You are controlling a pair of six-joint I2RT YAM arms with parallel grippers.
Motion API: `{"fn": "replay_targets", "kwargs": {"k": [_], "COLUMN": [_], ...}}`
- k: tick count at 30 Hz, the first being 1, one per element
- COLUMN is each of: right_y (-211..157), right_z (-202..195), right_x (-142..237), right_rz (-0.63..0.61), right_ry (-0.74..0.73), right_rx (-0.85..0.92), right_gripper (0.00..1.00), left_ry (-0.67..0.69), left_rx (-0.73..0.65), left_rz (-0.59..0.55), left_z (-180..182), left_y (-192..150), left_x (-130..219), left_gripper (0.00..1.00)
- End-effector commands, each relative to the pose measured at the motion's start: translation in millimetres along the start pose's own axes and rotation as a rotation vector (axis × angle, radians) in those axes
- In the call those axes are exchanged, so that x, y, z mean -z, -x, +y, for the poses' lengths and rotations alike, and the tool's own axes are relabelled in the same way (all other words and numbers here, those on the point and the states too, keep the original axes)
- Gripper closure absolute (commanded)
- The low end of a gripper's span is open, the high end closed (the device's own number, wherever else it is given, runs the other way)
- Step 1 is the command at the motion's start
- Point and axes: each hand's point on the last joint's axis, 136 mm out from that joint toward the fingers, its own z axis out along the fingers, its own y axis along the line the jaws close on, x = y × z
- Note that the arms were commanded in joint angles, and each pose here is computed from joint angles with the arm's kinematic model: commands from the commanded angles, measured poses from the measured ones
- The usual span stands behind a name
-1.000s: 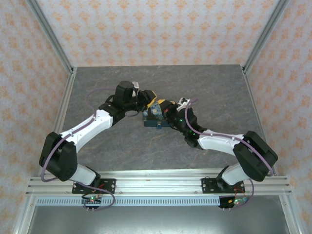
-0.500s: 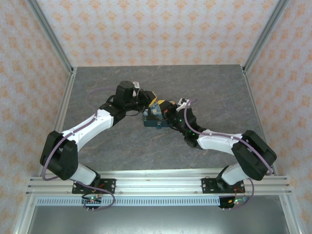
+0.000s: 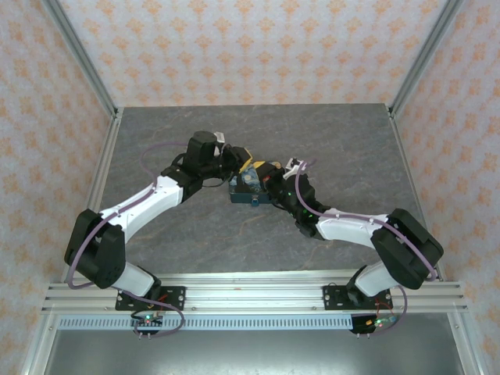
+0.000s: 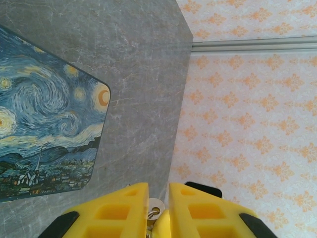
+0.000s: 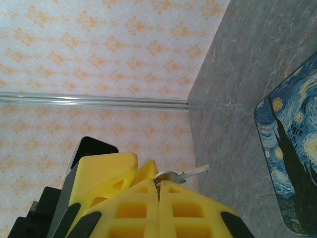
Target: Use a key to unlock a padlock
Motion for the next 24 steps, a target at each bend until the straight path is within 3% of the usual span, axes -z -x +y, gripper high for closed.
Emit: {"fn": "replay_targets", "kwargs": {"k": [1,13,19,24], "right_y": [3,5,7,7], "right_z": [8,5,5,4], "right_x": [1,4,7,7], "right_rz": [-0.021,-0.034,-0.042,-0.041], "right_ry": [0.040,0.036,0.038,0.038], "right_rx": [-0.011,-0.014,-0.014,-0.016], "right_gripper": [1.00,1.00,1.00,1.00], "left_ry": [-0.007,0.017,0.048,0.036], "left_rx": [-0.008,-0.013,-0.019,-0.013], "left_rz": [0.017,0.011,-0.001,-0.004], "left_z": [3,10,17,14], "left_y": [-9,-10,-9,-8], "left_x": [-7,-8,-7,-8], "left_gripper": [0.82,0.81,0.65,0.69]}}
